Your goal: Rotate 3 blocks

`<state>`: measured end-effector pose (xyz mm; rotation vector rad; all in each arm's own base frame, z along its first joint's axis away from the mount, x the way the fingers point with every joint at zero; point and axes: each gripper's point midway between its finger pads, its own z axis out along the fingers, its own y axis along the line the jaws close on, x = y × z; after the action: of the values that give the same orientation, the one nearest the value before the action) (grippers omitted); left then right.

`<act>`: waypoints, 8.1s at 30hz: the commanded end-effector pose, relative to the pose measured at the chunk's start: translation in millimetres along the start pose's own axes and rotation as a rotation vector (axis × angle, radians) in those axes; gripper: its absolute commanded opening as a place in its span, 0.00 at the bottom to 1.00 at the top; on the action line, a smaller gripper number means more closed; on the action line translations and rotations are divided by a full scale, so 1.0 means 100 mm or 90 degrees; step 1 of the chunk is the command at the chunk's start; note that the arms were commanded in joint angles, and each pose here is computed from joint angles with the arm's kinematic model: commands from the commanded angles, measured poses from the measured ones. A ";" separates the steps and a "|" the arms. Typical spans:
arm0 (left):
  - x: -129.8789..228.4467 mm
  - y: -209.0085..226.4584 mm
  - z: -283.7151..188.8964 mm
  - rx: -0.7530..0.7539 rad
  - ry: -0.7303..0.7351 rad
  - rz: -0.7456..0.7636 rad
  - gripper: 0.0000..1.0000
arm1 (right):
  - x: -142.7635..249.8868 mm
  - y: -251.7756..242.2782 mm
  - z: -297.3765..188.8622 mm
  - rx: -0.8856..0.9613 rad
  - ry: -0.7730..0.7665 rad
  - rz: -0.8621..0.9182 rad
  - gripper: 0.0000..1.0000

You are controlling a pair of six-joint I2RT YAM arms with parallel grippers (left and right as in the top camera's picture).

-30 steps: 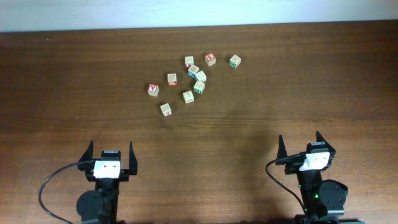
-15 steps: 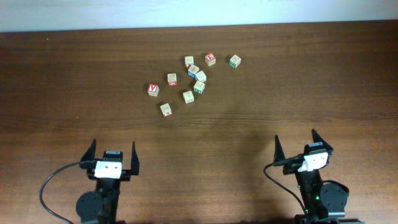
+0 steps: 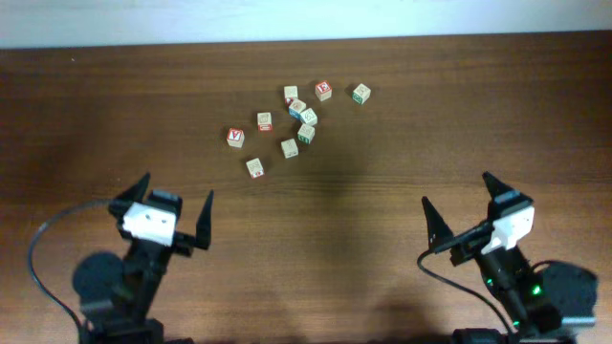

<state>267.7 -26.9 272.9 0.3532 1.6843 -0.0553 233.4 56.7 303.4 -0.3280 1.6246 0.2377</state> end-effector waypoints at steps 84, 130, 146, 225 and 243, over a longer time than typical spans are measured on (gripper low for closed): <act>0.08 0.49 1.43 0.131 0.429 -0.183 0.99 | 1.68 1.08 2.34 0.101 0.822 0.183 0.19; 0.08 0.49 1.43 0.131 0.429 -0.183 0.99 | 2.51 1.75 3.26 -0.148 0.686 0.013 0.53; 0.08 0.49 1.43 0.131 0.429 -0.182 0.99 | 1.91 1.59 3.05 -0.064 0.716 0.078 0.23; 0.08 0.49 1.43 0.131 0.429 -0.183 0.99 | 1.65 1.96 2.06 -0.066 0.936 0.151 0.23; 0.08 0.49 1.43 0.131 0.429 -0.183 0.99 | 2.74 2.00 1.58 0.020 1.041 0.088 0.37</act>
<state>414.6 -12.8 244.6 0.2777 2.4213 -0.3601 295.9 284.1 8.7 -0.4064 3.2678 0.0353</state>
